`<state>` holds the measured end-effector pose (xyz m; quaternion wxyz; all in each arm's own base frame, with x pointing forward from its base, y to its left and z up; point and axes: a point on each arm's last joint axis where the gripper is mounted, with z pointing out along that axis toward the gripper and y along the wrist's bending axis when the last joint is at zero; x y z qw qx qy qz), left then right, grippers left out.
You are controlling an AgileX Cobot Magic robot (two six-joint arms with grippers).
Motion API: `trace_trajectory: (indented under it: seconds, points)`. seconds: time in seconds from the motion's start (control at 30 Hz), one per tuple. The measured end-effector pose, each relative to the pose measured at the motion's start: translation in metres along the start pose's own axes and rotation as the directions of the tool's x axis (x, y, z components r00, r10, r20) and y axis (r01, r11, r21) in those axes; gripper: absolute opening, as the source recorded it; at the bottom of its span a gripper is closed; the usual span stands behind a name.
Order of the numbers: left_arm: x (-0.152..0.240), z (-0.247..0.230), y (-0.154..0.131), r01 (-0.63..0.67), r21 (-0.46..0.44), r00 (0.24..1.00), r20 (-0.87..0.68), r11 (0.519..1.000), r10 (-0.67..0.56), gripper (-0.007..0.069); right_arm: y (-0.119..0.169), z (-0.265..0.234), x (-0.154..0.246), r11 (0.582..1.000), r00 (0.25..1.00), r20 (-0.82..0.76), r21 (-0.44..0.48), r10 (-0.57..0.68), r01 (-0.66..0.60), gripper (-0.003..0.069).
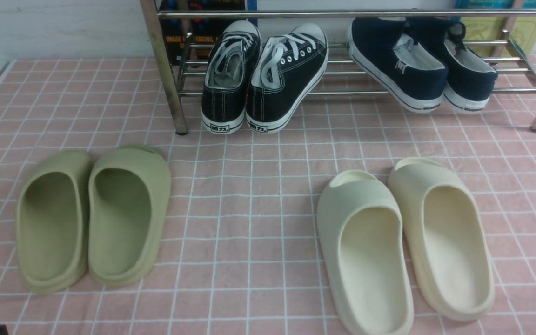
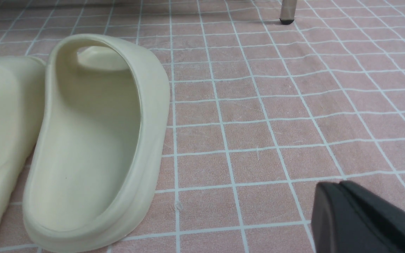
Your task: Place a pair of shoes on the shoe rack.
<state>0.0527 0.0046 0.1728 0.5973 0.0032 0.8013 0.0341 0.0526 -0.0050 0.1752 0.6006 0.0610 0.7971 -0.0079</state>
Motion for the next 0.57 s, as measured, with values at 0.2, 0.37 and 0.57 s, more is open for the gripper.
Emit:
trace_trajectory:
  seconds: [0.2,0.37,0.57]
  points:
    - [0.0000,0.0000,0.0000,0.000,0.000,1.000,0.000,1.000,0.000,0.0238,0.0000,0.0000,0.0000,1.000,1.000,0.000,0.000,0.000,0.000,0.0020]
    - [0.0000,0.0000,0.0000,0.000,0.000,1.000,0.000,1.000,0.000,0.0238,0.0000,0.0000,0.0000,1.000,1.000,0.000,0.000,0.000,0.000,0.0029]
    - [0.0000,0.0000,0.0000,0.000,0.000,1.000,0.000,1.000,0.000,0.0239,0.0000,0.0000,0.0000,1.000,1.000,0.000,0.000,0.000,0.000,0.0038]
